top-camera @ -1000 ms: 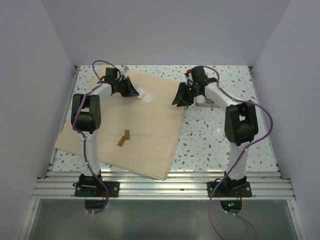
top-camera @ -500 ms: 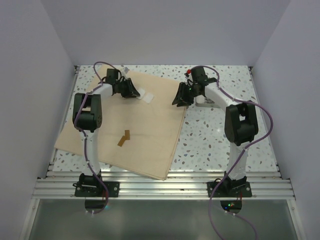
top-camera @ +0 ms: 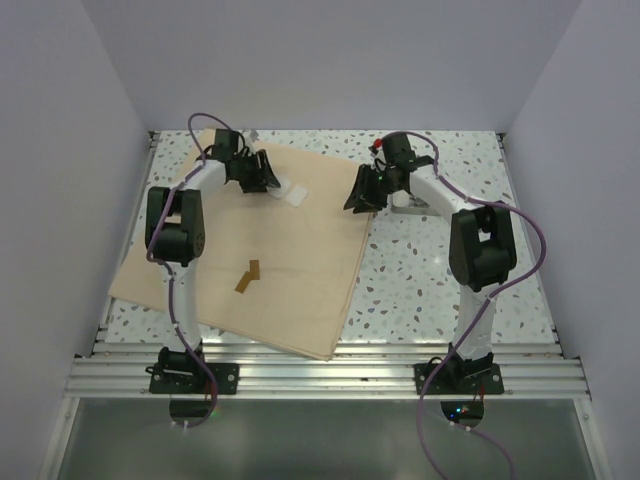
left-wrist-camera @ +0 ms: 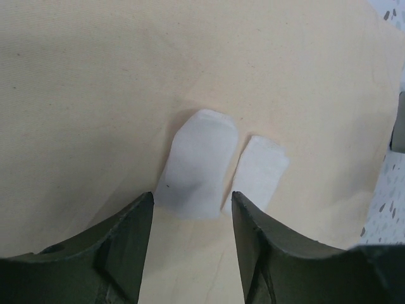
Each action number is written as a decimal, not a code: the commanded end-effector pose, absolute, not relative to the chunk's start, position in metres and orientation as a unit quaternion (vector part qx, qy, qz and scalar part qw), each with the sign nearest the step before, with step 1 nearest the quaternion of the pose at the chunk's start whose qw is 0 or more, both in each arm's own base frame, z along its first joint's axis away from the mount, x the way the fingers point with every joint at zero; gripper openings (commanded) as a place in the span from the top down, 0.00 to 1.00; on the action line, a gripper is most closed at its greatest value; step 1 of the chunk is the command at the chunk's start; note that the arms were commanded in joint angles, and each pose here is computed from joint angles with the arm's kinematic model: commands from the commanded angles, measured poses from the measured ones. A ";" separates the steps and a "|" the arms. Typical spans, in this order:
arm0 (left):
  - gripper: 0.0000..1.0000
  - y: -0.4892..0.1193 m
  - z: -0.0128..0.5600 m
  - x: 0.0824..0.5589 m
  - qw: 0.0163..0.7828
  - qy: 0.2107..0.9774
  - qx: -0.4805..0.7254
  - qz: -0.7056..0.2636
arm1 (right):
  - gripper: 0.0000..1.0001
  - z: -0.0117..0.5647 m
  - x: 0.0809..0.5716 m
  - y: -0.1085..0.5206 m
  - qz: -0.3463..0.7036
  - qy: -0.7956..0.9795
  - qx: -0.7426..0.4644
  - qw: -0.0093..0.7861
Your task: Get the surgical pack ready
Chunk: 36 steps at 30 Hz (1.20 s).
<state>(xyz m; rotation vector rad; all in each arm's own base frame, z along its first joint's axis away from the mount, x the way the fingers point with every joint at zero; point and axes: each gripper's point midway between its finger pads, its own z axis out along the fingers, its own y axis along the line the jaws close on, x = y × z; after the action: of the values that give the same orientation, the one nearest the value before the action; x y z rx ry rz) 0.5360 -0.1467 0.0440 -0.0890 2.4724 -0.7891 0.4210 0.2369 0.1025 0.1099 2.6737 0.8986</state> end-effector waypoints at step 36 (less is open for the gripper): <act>0.41 -0.160 0.047 0.580 0.377 0.863 0.224 -0.251 | 0.62 0.111 0.416 0.243 0.335 0.929 0.032 0.154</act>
<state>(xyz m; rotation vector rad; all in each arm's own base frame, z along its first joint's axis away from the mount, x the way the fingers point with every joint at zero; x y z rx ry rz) 0.5689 -0.1536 0.0354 0.5114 2.2860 -0.6221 0.4163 0.2385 0.0992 0.1129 2.6869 0.9219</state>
